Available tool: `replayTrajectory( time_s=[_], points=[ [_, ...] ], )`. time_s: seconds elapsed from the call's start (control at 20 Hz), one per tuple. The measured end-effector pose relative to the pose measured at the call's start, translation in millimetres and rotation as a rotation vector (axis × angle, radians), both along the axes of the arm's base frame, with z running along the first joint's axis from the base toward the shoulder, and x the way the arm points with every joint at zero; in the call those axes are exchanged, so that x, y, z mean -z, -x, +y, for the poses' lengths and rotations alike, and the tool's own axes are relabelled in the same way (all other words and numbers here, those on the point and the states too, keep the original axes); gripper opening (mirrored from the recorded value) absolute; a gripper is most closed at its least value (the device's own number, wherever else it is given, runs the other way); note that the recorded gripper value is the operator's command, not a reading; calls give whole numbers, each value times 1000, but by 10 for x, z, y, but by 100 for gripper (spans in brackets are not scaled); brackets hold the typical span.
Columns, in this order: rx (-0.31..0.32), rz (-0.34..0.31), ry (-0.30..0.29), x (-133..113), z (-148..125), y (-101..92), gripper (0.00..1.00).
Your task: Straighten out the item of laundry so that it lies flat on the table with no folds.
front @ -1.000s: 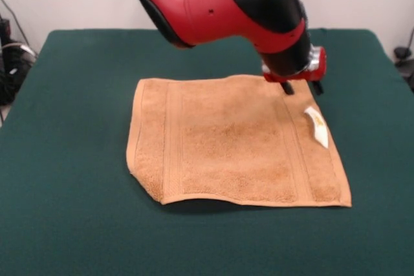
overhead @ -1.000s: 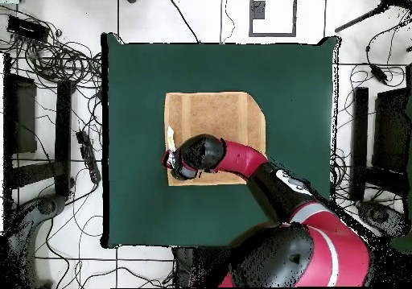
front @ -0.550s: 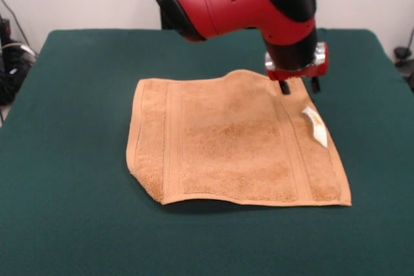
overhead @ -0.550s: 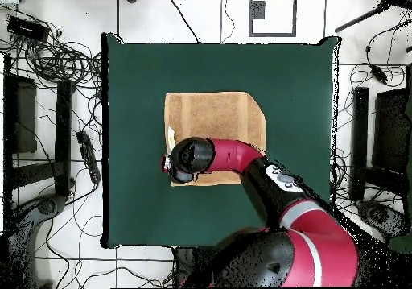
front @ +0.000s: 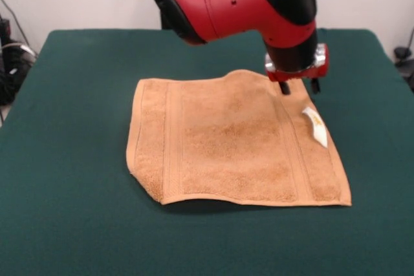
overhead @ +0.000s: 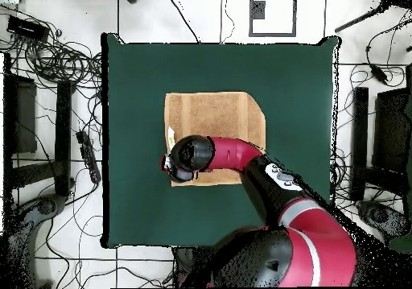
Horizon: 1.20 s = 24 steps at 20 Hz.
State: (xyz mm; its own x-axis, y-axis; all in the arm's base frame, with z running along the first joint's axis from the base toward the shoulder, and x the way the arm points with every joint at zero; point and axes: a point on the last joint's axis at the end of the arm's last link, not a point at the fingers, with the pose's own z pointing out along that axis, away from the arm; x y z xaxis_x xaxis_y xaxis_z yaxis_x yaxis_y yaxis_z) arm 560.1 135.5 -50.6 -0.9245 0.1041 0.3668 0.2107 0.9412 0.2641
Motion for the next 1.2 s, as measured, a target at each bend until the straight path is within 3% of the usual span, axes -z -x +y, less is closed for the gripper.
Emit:
replayTrajectory(
  time_s=[0.7,1.2],
  points=[
    [206,123,-118,104,-257,-95,100],
    [211,127,-123,106,-253,-90,100]
  ],
)
